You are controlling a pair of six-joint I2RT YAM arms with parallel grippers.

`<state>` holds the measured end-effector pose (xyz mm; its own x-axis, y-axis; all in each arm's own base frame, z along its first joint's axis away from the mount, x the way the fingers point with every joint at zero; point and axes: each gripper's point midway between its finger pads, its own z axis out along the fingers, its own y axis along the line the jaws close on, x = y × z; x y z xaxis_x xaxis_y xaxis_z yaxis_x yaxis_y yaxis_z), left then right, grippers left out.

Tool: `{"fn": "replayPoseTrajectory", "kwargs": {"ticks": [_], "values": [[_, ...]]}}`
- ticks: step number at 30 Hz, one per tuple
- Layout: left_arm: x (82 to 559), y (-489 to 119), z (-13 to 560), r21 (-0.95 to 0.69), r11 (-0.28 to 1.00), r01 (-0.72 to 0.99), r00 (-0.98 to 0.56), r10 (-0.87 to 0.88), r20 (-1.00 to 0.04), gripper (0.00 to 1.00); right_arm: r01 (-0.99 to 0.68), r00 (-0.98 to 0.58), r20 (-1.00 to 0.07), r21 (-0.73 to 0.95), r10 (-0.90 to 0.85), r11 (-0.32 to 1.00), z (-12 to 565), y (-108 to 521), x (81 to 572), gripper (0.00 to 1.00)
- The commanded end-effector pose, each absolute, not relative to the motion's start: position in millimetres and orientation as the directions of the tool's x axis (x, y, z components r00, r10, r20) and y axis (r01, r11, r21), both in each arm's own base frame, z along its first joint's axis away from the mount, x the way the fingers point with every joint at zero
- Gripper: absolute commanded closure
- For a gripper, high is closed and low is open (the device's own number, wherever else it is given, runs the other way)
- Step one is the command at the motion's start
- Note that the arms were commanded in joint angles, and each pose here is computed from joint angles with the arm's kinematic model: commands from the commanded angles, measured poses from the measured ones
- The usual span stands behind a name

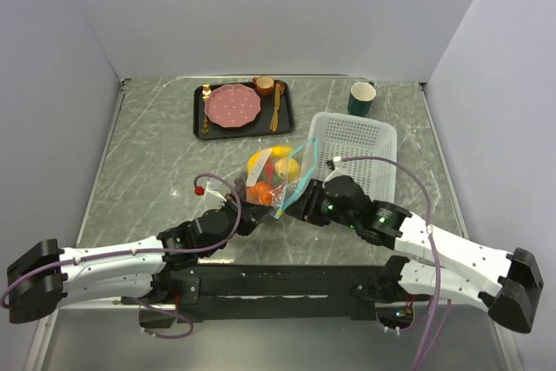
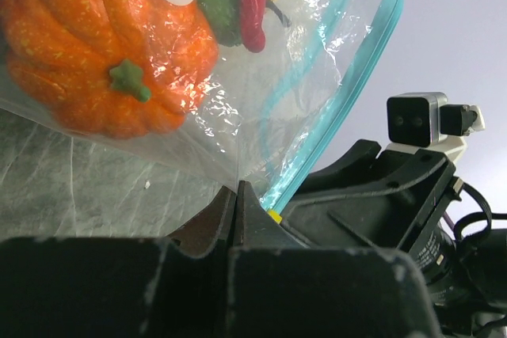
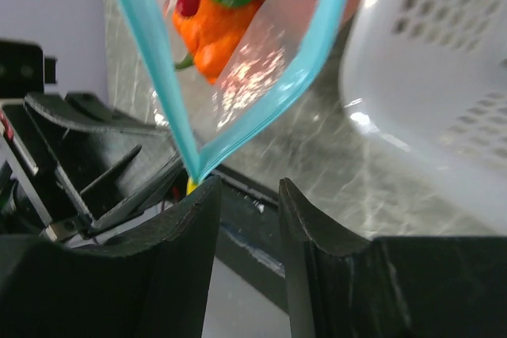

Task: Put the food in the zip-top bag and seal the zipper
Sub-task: Zip the zipper food storage bag at the center of the board.

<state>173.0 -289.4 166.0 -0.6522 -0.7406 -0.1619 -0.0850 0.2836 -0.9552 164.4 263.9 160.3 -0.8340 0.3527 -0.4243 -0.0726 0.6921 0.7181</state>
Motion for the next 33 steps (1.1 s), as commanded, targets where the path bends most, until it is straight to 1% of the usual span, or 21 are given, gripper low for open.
{"fn": "replayPoseTrajectory", "kwargs": {"ticks": [1, 6, 9, 14, 17, 21, 26, 30, 33], "values": [[176, -291, 182, -0.966, 0.252, -0.057, -0.64, -0.752, -0.158, 0.99, -0.087, -0.816, -0.414, 0.778, 0.404, 0.622, 188, 289, 169, 0.57], [175, -291, 182, -0.965, 0.255, -0.059, -0.643, -0.75, -0.159, 0.99, -0.107, -0.821, -0.422, 0.775, 0.384, 0.622, 189, 299, 165, 0.57], [174, -290, 178, -0.964, 0.255, -0.07, -0.644, -0.75, -0.152, 0.99, -0.099, -0.815, -0.431, 0.763, 0.388, 0.639, 188, 295, 163, 0.57], [174, -287, 176, -0.965, 0.252, -0.075, -0.64, -0.754, -0.147, 0.99, -0.103, -0.791, -0.44, 0.78, 0.424, 0.617, 199, 285, 159, 0.57], [174, -287, 176, -0.964, 0.254, -0.077, -0.64, -0.754, -0.147, 0.99, -0.092, -0.8, -0.439, 0.764, 0.409, 0.639, 191, 281, 156, 0.56], [174, -288, 175, -0.965, 0.25, -0.079, -0.639, -0.755, -0.143, 0.99, -0.1, -0.805, -0.435, 0.771, 0.405, 0.629, 192, 286, 154, 0.56], [174, -289, 175, -0.964, 0.254, -0.081, -0.643, -0.752, -0.144, 0.99, -0.118, -0.796, -0.459, 0.756, 0.393, 0.644, 198, 293, 161, 0.56], [174, -289, 174, -0.963, 0.256, -0.079, -0.643, -0.751, -0.147, 0.99, -0.137, -0.804, -0.455, 0.769, 0.383, 0.624, 203, 302, 159, 0.56], [174, -289, 174, -0.963, 0.259, -0.078, -0.644, -0.751, -0.149, 0.99, -0.133, -0.808, -0.456, 0.759, 0.374, 0.637, 200, 304, 159, 0.56]]}}
